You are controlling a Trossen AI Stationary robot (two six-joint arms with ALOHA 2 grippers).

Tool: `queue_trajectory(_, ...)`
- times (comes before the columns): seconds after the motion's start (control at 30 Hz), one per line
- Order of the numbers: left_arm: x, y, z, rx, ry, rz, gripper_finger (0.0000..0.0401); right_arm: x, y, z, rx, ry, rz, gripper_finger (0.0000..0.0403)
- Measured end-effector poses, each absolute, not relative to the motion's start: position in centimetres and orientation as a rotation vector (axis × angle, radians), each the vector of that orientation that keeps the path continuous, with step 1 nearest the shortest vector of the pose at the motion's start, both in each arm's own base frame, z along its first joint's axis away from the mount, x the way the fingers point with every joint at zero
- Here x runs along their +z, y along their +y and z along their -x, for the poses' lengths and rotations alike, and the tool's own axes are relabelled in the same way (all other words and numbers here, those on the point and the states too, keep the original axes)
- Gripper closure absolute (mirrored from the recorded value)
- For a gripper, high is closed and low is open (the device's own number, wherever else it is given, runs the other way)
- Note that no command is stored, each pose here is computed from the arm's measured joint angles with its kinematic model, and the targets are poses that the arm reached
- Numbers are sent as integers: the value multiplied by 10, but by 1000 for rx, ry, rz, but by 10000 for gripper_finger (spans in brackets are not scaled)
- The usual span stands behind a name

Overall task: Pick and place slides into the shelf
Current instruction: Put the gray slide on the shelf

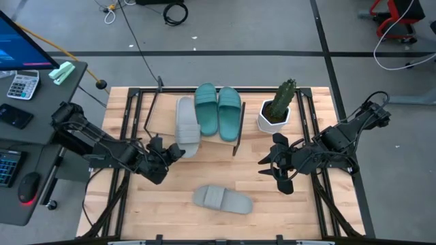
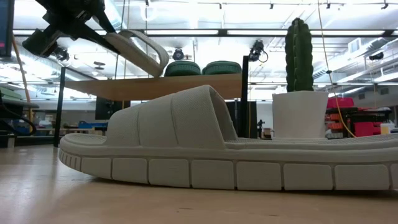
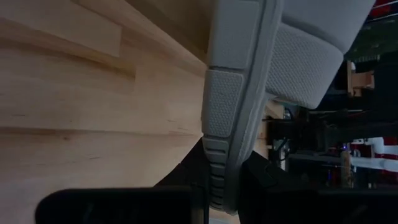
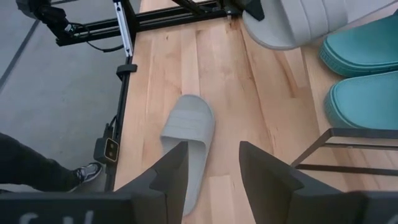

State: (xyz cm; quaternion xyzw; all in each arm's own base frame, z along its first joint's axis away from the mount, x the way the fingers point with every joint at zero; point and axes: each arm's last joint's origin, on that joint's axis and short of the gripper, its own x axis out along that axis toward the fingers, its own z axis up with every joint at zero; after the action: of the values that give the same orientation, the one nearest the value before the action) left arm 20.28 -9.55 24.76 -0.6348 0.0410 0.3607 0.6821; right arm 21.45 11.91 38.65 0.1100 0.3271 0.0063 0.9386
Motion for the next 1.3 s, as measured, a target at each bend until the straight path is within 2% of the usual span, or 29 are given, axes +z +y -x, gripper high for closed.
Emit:
queue_trajectory(0.4,247,-99,-201,787,148,1416,357,386,119,-215,12,669,-235,256)
queue_trajectory(1.3,249,-99,-202,792,63,1449,357,387,125,-212,26,663,-253,257)
